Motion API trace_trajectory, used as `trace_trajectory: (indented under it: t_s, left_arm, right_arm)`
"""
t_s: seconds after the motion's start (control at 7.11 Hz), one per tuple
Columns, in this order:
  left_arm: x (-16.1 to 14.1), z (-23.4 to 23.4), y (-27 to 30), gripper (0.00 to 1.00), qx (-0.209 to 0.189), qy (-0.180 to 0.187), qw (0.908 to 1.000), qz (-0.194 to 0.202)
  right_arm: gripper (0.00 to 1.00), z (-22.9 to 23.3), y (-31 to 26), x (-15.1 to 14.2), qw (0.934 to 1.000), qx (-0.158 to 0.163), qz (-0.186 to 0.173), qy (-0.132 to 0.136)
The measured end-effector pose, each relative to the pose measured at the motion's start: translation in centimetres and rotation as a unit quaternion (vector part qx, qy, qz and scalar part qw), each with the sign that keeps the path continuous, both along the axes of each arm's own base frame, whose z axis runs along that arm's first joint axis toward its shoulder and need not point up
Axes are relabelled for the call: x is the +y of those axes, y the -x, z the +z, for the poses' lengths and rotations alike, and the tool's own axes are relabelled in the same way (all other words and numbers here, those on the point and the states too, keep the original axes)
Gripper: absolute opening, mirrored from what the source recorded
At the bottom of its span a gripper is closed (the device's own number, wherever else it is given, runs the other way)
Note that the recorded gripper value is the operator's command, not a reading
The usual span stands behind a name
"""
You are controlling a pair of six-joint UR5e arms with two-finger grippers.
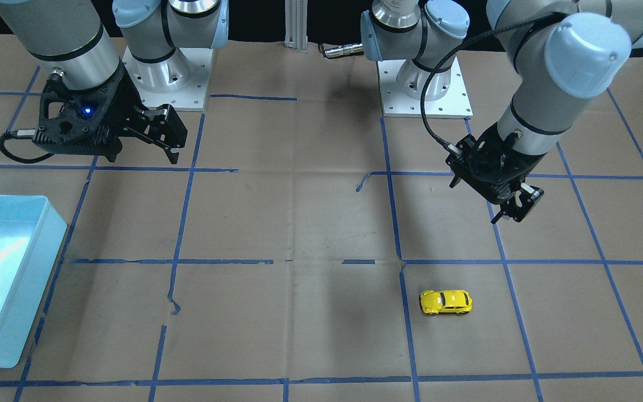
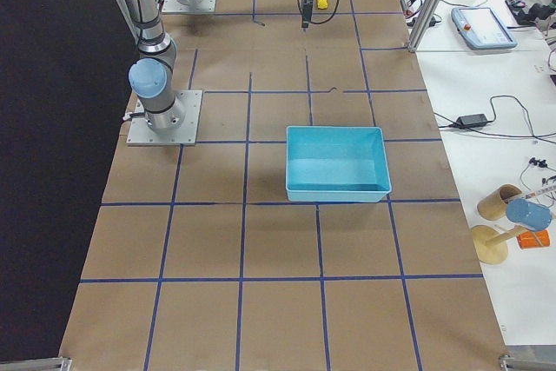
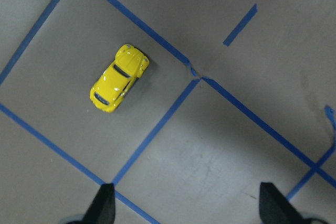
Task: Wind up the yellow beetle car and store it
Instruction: 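Lower the left gripper onto the yellow beetle car and grasp it, then hold the car with the left gripper and press it down on the table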
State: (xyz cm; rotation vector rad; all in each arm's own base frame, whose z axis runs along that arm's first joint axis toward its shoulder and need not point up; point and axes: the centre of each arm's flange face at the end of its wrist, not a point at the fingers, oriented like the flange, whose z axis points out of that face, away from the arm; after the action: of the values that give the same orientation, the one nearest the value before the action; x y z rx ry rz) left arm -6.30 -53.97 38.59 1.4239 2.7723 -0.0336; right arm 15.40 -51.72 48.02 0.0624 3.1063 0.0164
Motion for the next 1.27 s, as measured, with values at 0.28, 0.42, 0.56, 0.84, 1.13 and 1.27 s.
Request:
trace_trajectory:
  t_s: [0.28, 0.42, 0.56, 0.84, 1.13, 1.27]
  left_arm:
    - [-2.8, -6.7, -0.6, 0.98, -0.012, 0.024, 0.9914, -0.128]
    - [-4.4, -9.0, -0.9, 0.98, -0.021, 0.039, 0.9821, -0.183]
    - [-5.7, -11.0, -1.0, 0.97, -0.026, 0.043, 0.9742, -0.22]
    - [-7.3, -14.5, -1.3, 0.97, -0.022, 0.027, 0.9658, -0.257]
    - [-9.0, -16.8, -1.4, 0.94, -0.019, 0.016, 0.9591, -0.282]
    - [-9.4, -17.6, -1.4, 0.93, -0.017, 0.012, 0.9581, -0.286]
  right_arm:
    - [1.0, -0.2, -1.2, -0.2, 0.9999, 0.0, 0.012, 0.009]
    - [1.0, -0.3, -1.4, -0.3, 0.9998, 0.0, 0.014, 0.012]
    - [1.0, -0.3, -1.4, -0.3, 0.9998, -0.001, 0.013, 0.011]
    - [1.0, -0.7, -1.5, -0.4, 1.0, 0.001, 0.007, 0.004]
    - [1.0, -0.8, -1.1, -0.3, 1.0, 0.004, 0.001, 0.0]
    - [1.0, -0.9, -0.9, -0.3, 1.0, 0.005, -0.001, -0.001]
